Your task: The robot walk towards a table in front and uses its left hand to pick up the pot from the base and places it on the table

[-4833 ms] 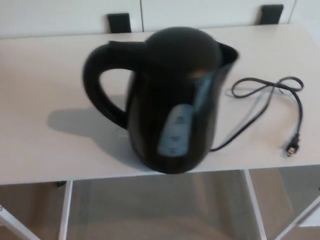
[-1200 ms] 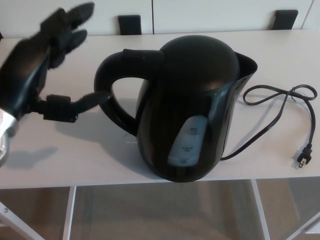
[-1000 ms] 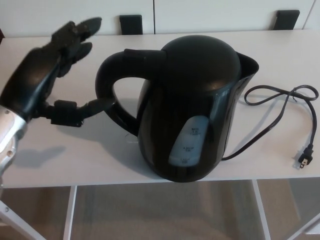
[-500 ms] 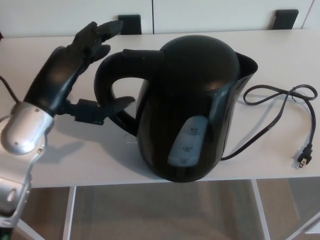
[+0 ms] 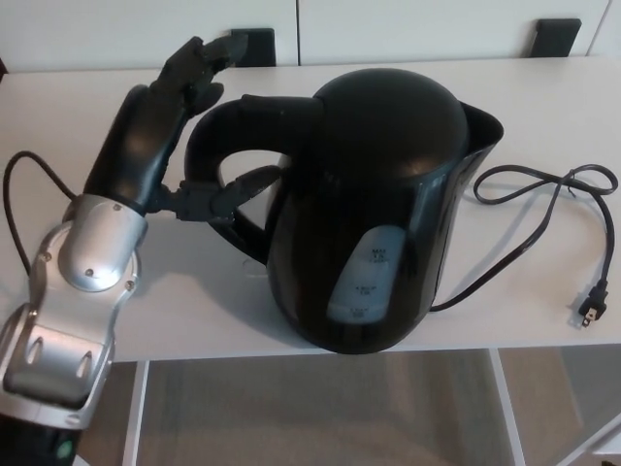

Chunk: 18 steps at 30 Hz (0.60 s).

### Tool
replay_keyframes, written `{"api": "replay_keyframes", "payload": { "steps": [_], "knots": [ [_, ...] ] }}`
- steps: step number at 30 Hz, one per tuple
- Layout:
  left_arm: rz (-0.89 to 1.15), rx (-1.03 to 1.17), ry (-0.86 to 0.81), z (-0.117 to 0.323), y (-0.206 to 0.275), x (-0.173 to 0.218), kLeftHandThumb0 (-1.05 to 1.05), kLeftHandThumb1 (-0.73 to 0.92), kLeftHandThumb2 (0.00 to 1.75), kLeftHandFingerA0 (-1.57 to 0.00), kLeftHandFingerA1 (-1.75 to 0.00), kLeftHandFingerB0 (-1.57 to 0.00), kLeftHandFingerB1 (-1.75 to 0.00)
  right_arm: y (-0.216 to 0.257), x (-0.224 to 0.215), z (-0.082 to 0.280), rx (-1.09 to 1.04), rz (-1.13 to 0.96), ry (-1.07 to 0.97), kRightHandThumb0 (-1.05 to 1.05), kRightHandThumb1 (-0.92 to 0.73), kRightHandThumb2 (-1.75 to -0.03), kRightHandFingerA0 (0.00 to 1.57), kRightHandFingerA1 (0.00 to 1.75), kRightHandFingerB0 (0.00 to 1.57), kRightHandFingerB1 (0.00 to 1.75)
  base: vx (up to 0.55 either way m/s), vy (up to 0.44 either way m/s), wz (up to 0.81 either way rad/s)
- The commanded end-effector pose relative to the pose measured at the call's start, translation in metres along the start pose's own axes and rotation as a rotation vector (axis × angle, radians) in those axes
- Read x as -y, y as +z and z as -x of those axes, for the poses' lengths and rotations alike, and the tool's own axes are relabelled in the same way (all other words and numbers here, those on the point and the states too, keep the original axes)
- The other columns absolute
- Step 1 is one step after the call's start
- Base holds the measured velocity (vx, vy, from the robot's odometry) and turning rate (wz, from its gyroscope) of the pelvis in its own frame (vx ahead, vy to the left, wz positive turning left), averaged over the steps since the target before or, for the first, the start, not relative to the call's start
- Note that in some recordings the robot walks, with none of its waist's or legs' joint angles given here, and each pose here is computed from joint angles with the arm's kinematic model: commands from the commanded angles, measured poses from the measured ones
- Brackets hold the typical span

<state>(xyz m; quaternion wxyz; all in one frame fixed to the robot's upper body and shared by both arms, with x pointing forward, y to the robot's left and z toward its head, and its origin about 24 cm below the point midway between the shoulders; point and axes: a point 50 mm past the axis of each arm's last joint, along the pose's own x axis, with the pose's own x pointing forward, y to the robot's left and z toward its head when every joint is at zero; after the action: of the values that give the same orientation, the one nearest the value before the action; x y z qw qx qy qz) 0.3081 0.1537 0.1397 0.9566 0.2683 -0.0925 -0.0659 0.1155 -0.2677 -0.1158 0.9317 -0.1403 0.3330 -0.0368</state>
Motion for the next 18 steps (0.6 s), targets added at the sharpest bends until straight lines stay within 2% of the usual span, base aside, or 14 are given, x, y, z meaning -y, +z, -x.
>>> {"api": "replay_keyframes", "payload": {
  "steps": [1,6,10,11,12,18],
  "knots": [
    [-0.032,-0.037,0.046,-0.0025,-0.0095,-0.0054,-0.40,0.39,0.61,-0.28,-0.43,-0.21,-0.35,0.0039,0.0067,-0.0021,-0.002,-0.005,-0.020,-1.05,-0.73,-0.69,0.00,0.30,0.00,0.24,0.00,0.000,0.00],
    [-0.029,-0.065,0.048,-0.0023,-0.0141,-0.0075,-0.32,0.40,0.59,-0.28,-0.41,-0.22,-0.34,0.0070,0.0065,-0.0031,0.010,-0.011,-0.026,-1.05,-0.72,-0.68,0.00,0.32,0.00,0.26,0.00,0.000,0.00],
    [-0.014,-0.081,0.043,-0.0008,-0.0161,-0.0090,-0.33,0.41,0.59,-0.27,-0.40,-0.21,-0.34,0.0085,0.0080,-0.0043,0.008,-0.010,-0.024,-1.05,-0.72,-0.69,0.00,0.34,0.00,0.20,0.00,0.000,0.00],
    [-0.002,-0.089,0.041,-0.0006,-0.0165,-0.0097,-0.33,0.42,0.60,-0.26,-0.39,-0.21,-0.34,0.0089,0.0083,-0.0050,0.004,-0.014,-0.024,-1.05,-0.70,-0.70,0.00,0.25,0.00,0.11,0.00,0.000,0.00],
    [0.013,-0.099,0.038,-0.0004,-0.0171,-0.0106,-0.33,0.42,0.60,-0.26,-0.39,-0.21,-0.34,0.0094,0.0086,-0.0058,0.001,-0.018,-0.025,-1.05,-0.70,-0.70,0.00,0.25,0.00,0.11,0.00,0.000,0.00],
    [0.026,-0.115,0.028,-0.0002,-0.0181,-0.0115,-0.37,0.41,0.60,-0.30,-0.39,-0.22,-0.34,0.0105,0.0090,-0.0081,0.001,-0.012,-0.029,-1.05,-0.73,-0.69,0.00,0.34,0.00,0.15,0.00,0.000,0.00]
  ]
}}
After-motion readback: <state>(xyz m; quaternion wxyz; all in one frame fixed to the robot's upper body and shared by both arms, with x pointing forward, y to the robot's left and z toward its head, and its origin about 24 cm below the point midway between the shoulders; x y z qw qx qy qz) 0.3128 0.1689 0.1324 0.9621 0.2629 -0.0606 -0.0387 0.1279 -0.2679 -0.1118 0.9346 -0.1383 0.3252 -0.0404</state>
